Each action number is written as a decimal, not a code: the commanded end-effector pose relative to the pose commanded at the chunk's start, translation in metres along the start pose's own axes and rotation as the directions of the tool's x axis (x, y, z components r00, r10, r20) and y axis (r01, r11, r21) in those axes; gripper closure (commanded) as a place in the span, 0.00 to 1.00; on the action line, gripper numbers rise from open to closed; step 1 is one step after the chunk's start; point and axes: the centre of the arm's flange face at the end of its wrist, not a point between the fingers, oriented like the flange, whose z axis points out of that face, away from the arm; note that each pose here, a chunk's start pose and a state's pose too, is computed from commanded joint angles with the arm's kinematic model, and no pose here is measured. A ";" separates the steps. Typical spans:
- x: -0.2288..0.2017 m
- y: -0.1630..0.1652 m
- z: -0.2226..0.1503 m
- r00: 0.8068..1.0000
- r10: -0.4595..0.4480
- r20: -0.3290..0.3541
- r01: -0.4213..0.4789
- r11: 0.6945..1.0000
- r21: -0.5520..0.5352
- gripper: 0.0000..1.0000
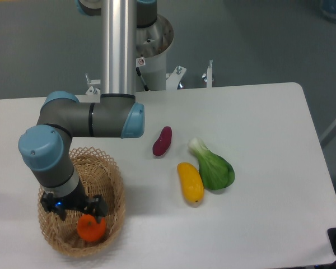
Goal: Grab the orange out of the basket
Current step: 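Lower the gripper onto the orange inside the wicker basket, then close the gripper around the orange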
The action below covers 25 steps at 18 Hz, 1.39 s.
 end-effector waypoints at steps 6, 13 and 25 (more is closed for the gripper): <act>0.003 0.000 0.017 0.996 -0.085 -0.008 0.085 0.996 -0.014 0.00; 0.007 -0.002 0.029 0.995 -0.094 -0.032 0.093 0.995 -0.026 0.00; 0.008 -0.002 0.037 0.995 -0.094 -0.032 0.093 0.995 -0.035 0.25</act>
